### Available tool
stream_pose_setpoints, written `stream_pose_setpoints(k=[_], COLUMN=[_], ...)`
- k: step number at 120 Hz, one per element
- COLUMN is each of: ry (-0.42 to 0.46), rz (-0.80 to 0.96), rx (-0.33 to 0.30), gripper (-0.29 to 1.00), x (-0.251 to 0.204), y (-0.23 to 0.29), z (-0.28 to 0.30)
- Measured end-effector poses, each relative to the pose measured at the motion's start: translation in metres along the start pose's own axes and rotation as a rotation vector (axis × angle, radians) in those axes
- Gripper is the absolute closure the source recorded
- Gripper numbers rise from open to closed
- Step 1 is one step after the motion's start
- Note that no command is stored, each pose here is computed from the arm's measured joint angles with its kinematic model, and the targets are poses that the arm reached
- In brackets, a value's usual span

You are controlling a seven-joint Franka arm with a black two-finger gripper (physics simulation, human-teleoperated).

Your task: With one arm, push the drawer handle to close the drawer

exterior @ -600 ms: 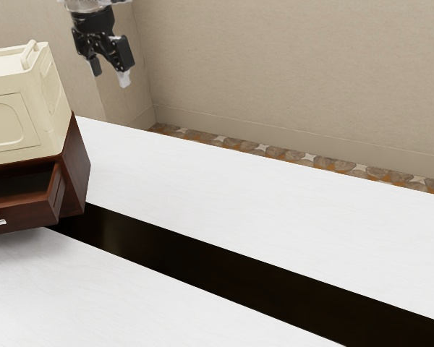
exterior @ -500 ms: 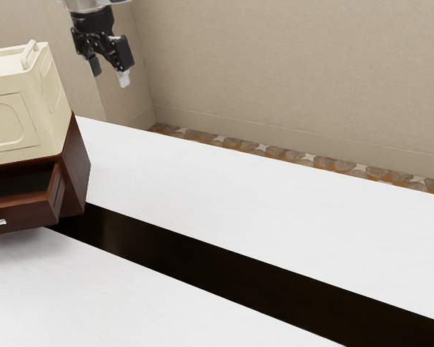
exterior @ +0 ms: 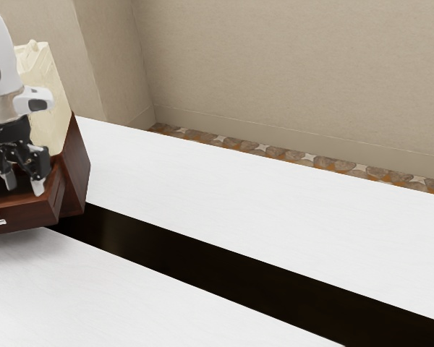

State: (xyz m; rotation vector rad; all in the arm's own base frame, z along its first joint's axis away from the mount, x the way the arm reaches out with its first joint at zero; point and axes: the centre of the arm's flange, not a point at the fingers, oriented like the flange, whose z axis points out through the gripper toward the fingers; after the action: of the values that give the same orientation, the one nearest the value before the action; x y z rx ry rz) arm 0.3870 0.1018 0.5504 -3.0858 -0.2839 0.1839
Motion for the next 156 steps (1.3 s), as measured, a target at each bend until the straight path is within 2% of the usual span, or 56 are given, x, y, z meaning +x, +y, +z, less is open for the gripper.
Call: stream_pose_setpoints(k=[8, 17, 22, 41, 57, 75, 104, 156], ry=[-0.025, -0.041, -0.038, 0.017, 0.092, 0.129, 0.201, 0.27], rz=[-0.089, -0.192, -0.255, -0.395, -0.495, -0.571, -0.592, -0.605], rx=[-0.004, -0.021, -0.036, -0.02, -0.003, 0.006, 0.033, 0.074], gripper=[0.46, 0.58, 0.62, 0.72, 0.76, 0.77, 0.78, 0.79], x=[0.004, 0.003, -0.005, -0.023, -0.026, -0.027, -0.008, 0.033], y=[-0.02, -0.046, -0.064, -0.093, -0.125, -0.147, -0.157, -0.182], z=[0.027, 0.058, 0.073, 0.124, 0.138, 0.154, 0.158, 0.156])
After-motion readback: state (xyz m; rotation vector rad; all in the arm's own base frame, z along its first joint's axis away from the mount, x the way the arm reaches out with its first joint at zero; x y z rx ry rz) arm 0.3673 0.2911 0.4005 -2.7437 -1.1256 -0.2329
